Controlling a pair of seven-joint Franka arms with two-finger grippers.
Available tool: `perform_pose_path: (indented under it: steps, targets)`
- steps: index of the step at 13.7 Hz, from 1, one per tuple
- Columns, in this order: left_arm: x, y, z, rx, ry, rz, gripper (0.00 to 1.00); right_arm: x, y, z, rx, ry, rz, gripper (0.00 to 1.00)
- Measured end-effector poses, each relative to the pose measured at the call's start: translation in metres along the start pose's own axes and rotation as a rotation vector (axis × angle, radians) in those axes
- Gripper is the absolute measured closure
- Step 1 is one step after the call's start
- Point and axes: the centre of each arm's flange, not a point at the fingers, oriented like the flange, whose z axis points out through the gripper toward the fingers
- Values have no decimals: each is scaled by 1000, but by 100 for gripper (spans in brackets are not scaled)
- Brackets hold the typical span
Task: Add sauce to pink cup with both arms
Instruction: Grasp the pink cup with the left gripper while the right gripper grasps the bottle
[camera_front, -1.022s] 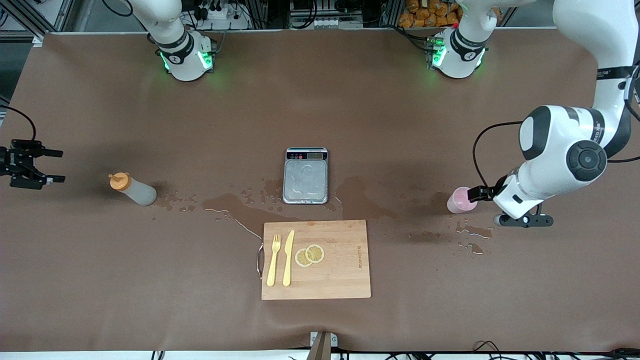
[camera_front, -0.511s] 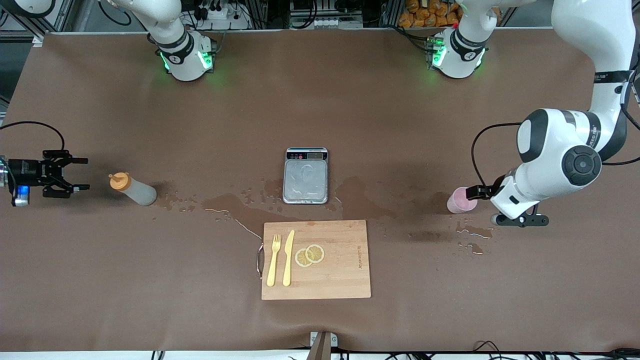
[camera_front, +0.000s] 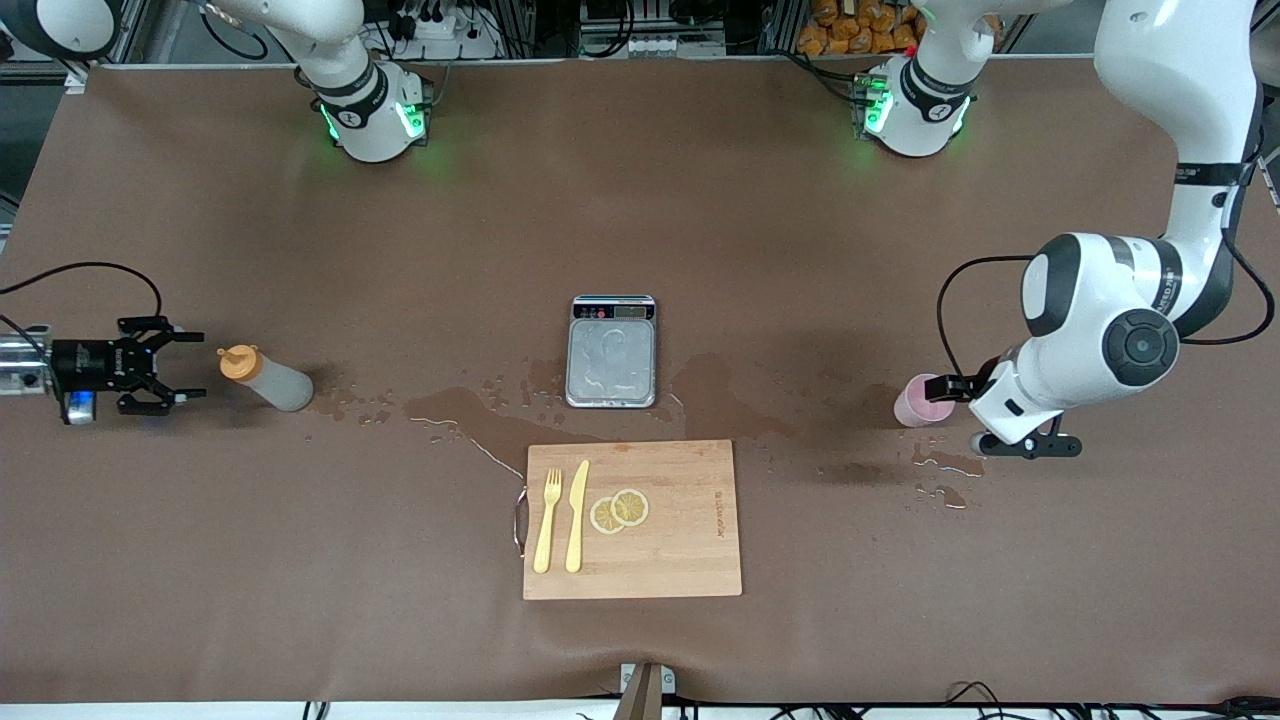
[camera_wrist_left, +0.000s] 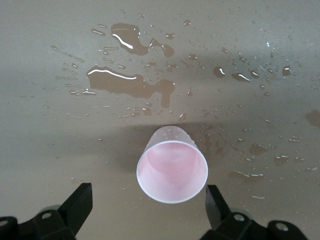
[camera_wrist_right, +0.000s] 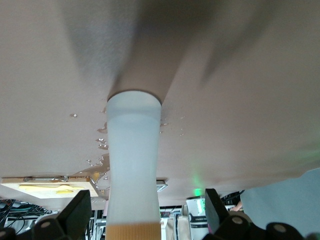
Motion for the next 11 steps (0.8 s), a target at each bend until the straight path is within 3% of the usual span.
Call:
perform_pose_path:
  steps: [5, 11]
  targets:
    - [9, -7, 17, -7, 26, -11, 0, 26, -2, 27, 23, -81, 29, 0]
    - [11, -15, 53, -10, -28, -24, 0, 40, -5, 46, 37, -133, 45, 0]
